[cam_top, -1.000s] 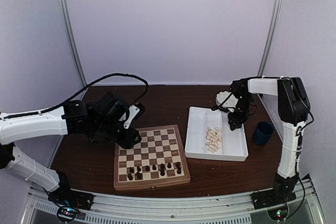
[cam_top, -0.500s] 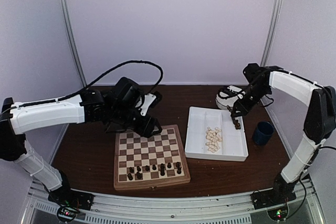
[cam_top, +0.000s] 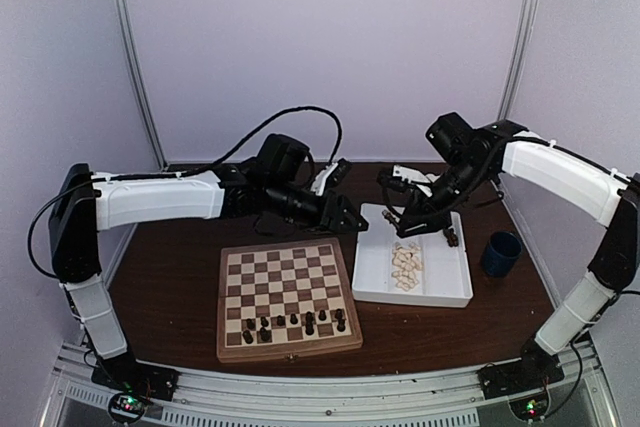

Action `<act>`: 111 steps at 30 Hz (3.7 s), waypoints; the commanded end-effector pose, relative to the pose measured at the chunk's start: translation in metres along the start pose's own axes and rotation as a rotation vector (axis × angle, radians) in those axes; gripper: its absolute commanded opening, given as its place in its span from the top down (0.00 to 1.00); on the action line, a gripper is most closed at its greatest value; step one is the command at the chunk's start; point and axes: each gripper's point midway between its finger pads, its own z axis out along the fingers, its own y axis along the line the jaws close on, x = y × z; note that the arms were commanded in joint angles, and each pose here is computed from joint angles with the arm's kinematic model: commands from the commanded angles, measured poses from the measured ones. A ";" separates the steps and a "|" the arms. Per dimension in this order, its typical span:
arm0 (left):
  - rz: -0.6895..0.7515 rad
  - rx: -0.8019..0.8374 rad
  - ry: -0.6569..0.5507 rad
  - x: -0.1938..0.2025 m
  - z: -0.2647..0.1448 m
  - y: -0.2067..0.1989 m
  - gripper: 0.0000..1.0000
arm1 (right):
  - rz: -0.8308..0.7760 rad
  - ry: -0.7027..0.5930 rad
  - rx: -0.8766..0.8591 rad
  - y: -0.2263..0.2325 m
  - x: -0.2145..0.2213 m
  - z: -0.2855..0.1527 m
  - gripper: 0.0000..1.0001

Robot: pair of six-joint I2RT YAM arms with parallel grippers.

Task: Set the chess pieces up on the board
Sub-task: Pass from the right arm to the left, then place the queen at e8.

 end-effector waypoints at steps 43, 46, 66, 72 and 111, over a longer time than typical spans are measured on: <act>0.375 -0.272 0.237 0.088 -0.080 0.017 0.92 | 0.024 -0.058 -0.110 0.025 0.012 -0.007 0.48; 0.419 -0.350 0.300 0.113 -0.091 0.027 0.91 | 0.028 -0.049 -0.086 0.021 0.017 -0.005 0.47; 0.562 -0.461 0.478 0.191 -0.066 0.058 0.91 | 0.040 -0.020 -0.071 0.015 0.025 0.001 0.44; 0.566 -0.450 0.503 0.203 -0.061 0.060 0.91 | 0.040 -0.016 -0.066 0.015 0.027 0.002 0.44; 0.553 -0.510 0.567 0.228 -0.067 0.083 0.75 | 0.042 -0.016 -0.083 0.017 0.026 0.002 0.43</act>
